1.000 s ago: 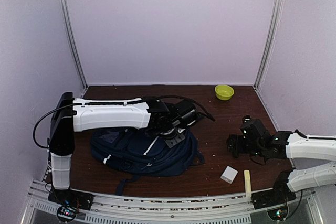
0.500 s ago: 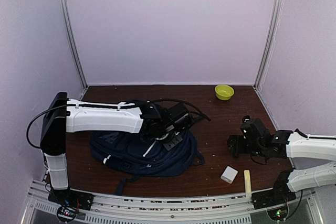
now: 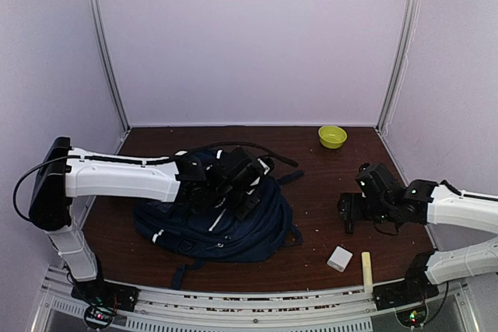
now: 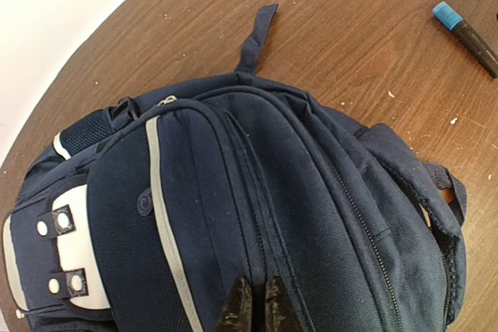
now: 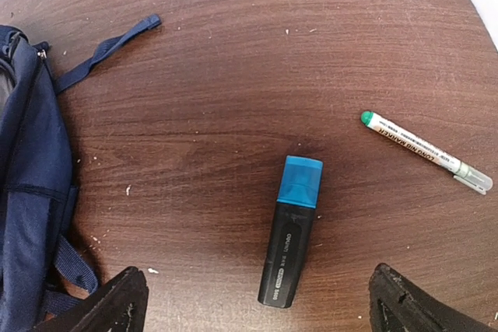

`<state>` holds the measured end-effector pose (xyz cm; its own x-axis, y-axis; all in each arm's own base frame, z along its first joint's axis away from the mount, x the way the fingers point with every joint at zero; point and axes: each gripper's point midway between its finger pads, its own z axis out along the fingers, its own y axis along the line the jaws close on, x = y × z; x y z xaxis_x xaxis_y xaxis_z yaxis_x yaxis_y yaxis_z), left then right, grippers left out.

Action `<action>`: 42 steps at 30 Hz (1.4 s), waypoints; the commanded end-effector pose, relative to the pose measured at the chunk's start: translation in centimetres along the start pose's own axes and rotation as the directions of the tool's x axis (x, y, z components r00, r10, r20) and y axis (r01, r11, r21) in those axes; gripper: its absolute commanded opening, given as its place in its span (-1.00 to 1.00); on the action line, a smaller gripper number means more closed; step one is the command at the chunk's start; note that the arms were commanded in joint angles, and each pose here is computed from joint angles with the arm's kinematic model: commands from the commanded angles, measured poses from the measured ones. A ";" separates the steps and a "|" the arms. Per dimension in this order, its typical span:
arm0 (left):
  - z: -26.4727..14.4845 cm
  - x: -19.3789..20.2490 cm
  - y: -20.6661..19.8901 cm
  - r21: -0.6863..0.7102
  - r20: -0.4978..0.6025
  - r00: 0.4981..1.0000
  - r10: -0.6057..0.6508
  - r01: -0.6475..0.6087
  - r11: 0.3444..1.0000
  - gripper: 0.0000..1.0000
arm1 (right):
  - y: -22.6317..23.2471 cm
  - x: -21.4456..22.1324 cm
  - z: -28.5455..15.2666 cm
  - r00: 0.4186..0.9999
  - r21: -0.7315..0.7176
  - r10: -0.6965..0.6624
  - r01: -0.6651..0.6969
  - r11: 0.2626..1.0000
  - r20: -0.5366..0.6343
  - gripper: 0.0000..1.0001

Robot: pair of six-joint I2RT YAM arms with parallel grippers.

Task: Pack the student bag
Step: Grab the upper front pocket of the student bag.

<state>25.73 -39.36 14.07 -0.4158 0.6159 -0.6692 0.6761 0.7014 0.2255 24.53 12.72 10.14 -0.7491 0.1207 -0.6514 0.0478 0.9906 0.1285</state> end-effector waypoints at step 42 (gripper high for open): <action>-5.0 -2.7 0.0 0.211 0.332 0.917 -0.221 0.156 0.965 -1.00 | -2.7 4.8 7.4 0.844 0.201 -0.031 0.164 0.966 -0.536 -0.47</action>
<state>23.83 -38.15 16.27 -0.3872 0.3681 -0.8453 0.6896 0.7242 -0.0005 25.82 12.51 1.70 -0.9844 0.0394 -0.1717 0.0492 0.9974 -0.0531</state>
